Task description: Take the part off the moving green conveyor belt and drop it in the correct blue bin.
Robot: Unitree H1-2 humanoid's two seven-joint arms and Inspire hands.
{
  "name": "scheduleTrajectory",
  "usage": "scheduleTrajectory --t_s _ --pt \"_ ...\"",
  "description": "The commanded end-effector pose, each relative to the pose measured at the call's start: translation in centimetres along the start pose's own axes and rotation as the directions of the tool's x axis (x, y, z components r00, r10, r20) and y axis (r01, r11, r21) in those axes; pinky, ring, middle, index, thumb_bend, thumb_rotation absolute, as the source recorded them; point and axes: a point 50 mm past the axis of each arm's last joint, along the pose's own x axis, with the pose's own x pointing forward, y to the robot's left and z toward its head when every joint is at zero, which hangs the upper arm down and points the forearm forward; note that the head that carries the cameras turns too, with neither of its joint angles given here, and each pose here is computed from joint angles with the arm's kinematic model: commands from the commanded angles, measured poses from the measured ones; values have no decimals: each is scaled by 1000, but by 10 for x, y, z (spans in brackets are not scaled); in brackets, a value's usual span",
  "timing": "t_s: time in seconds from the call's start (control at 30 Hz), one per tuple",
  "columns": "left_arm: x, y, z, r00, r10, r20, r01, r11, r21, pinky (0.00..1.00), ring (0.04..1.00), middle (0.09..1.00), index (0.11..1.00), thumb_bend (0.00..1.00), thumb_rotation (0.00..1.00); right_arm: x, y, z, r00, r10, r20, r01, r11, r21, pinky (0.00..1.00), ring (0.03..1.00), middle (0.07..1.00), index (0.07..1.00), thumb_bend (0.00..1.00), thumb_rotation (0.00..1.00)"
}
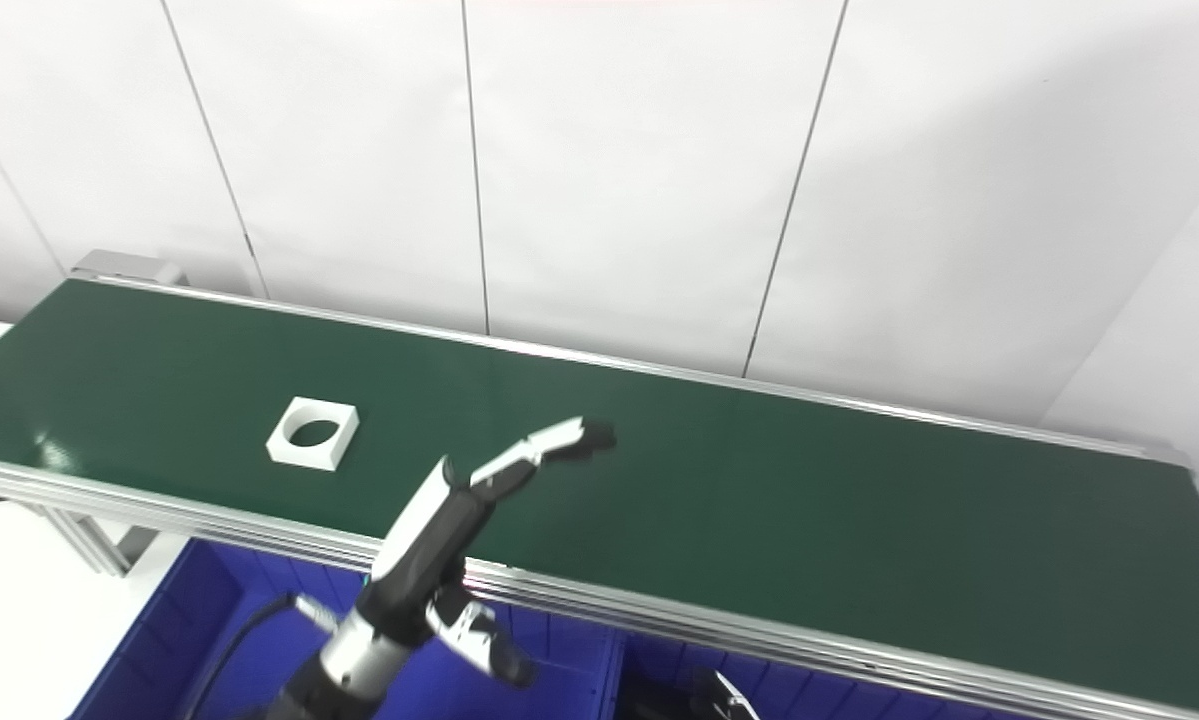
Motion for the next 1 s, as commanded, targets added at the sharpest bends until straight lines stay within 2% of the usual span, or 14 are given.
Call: scheduleTrajectory --t_s 0.0,0.17,0.27,0.43,0.53,0.63,0.77,0.97 --pt "13 20 1 998 -14 53 9 996 85 832 891 896 830 987 682 8 -4 9 998 -4 61 3 1000 7 862 871 904 886 954 1000" --pt "36 53 1 998 -31 48 20 974 225 823 884 891 817 960 576 8 -4 10 998 -1 61 1 1000 7 837 870 903 890 938 1000" --pt "48 72 1 998 -52 46 35 945 326 825 870 880 816 935 542 8 -5 9 998 3 61 -3 1000 9 828 866 900 891 925 1000" --pt "61 98 -6 996 -86 28 67 910 410 861 868 873 822 926 465 9 -5 10 998 1 62 -2 1000 13 822 862 896 889 913 998" --pt "69 112 -15 994 -111 -7 101 880 465 856 861 867 824 944 426 10 -5 10 998 2 61 -2 1000 12 822 860 895 890 908 998" --pt "75 122 -23 990 -131 -47 136 836 531 843 853 859 826 948 437 11 -5 10 998 1 60 -2 1000 11 820 857 893 890 908 999" --pt "81 132 -40 984 -143 -105 178 788 590 818 838 848 816 996 359 13 -4 10 998 -2 59 1 1000 13 813 854 884 887 923 994" --pt "83 145 -72 961 -176 -213 273 722 636 781 817 832 816 1000 264 14 -4 8 999 -1 53 0 1000 16 812 851 884 885 913 985"
